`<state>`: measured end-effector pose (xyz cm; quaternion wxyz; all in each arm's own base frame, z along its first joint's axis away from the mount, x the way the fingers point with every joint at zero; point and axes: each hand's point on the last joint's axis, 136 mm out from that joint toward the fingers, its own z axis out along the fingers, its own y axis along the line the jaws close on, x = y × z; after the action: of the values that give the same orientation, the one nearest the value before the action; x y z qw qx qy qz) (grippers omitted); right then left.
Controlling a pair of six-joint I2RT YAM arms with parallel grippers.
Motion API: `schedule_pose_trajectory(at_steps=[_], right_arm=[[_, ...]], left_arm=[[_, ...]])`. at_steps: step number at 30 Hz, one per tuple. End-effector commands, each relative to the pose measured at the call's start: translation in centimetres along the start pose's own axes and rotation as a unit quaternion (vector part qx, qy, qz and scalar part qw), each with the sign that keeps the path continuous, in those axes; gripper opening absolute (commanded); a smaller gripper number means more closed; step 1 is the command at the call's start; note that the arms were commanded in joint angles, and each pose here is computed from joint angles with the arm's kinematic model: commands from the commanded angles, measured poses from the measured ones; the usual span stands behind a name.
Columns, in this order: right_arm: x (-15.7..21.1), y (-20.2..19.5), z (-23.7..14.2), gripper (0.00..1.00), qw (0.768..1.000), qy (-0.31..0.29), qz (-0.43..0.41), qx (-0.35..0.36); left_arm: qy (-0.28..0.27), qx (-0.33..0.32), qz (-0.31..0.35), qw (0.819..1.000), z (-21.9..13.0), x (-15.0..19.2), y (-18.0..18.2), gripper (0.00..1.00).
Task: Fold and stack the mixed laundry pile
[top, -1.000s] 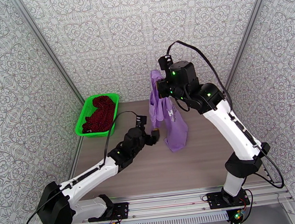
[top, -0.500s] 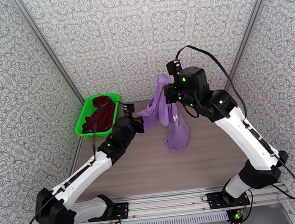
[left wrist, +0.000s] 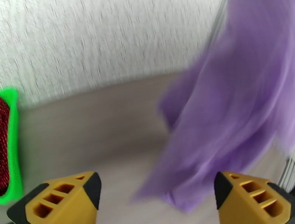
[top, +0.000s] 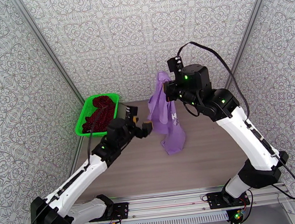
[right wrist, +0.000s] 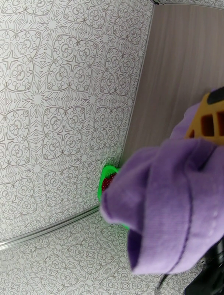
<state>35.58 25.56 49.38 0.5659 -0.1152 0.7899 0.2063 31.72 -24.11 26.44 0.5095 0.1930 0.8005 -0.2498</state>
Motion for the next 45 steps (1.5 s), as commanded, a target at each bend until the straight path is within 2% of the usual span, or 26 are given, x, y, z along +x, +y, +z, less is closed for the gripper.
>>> schedule_pose_trajectory(at_steps=[1, 5, 7, 9, 13, 18, 21, 28, 33, 38, 42, 45], right_arm=[[-0.9, 0.2, -0.2, 0.0, 1.0, -0.004, -0.008, -0.005], [-0.7, 0.4, 0.2, 0.0, 1.0, 0.003, -0.009, -0.01], [-0.7, 0.5, 0.3, 0.0, 1.0, 0.004, -0.008, -0.012], [-0.5, 0.5, 0.3, 0.0, 1.0, 0.006, -0.006, -0.014], [-0.3, 0.7, 0.3, 0.0, 1.0, 0.009, -0.003, -0.019], [-0.2, 0.7, 0.0, 0.0, 1.0, 0.012, -0.004, -0.022], [-0.1, 0.6, -0.2, 0.0, 1.0, 0.012, -0.005, -0.021], [-0.1, 0.7, -0.1, 0.0, 1.0, 0.012, -0.005, -0.024], [0.1, 1.0, 0.2, 0.0, 0.999, 0.015, -0.003, -0.031], [0.4, 1.1, 0.3, 0.0, 0.999, 0.021, -0.003, -0.033], [0.6, 1.2, 0.4, 0.0, 0.999, 0.025, -0.003, -0.036], [0.8, 1.3, 0.5, 0.0, 0.999, 0.029, -0.003, -0.038]], left_arm=[[0.016, 0.022, 0.051, 0.998, -0.7, 1.7, -1.6, 0.89], [0.018, 0.037, 0.092, 0.995, -0.7, 2.2, -4.1, 0.94], [0.012, 0.043, 0.103, 0.994, -0.4, 1.8, -5.2, 0.99], [0.005, 0.037, 0.107, 0.994, 0.0, 1.3, -5.6, 0.99], [-0.001, -0.026, 0.084, 0.996, 1.5, 0.3, -2.9, 0.99], [-0.029, -0.06, 0.049, 0.997, 1.3, -1.4, 0.6, 1.0], [-0.036, -0.038, 0.051, 0.997, 1.0, -2.0, 0.6, 0.99], [-0.012, 0.083, 0.069, 0.994, 1.2, -1.5, -3.4, 1.0], [0.001, 0.072, 0.07, 0.995, 2.2, -0.8, -2.5, 1.0], [-0.021, 0.058, 0.061, 0.996, 2.6, -2.1, -0.3, 0.99], [-0.033, 0.074, 0.056, 0.995, 2.7, -3.2, 0.5, 0.99], [-0.042, 0.099, 0.061, 0.992, 3.0, -3.9, -0.1, 0.99]])
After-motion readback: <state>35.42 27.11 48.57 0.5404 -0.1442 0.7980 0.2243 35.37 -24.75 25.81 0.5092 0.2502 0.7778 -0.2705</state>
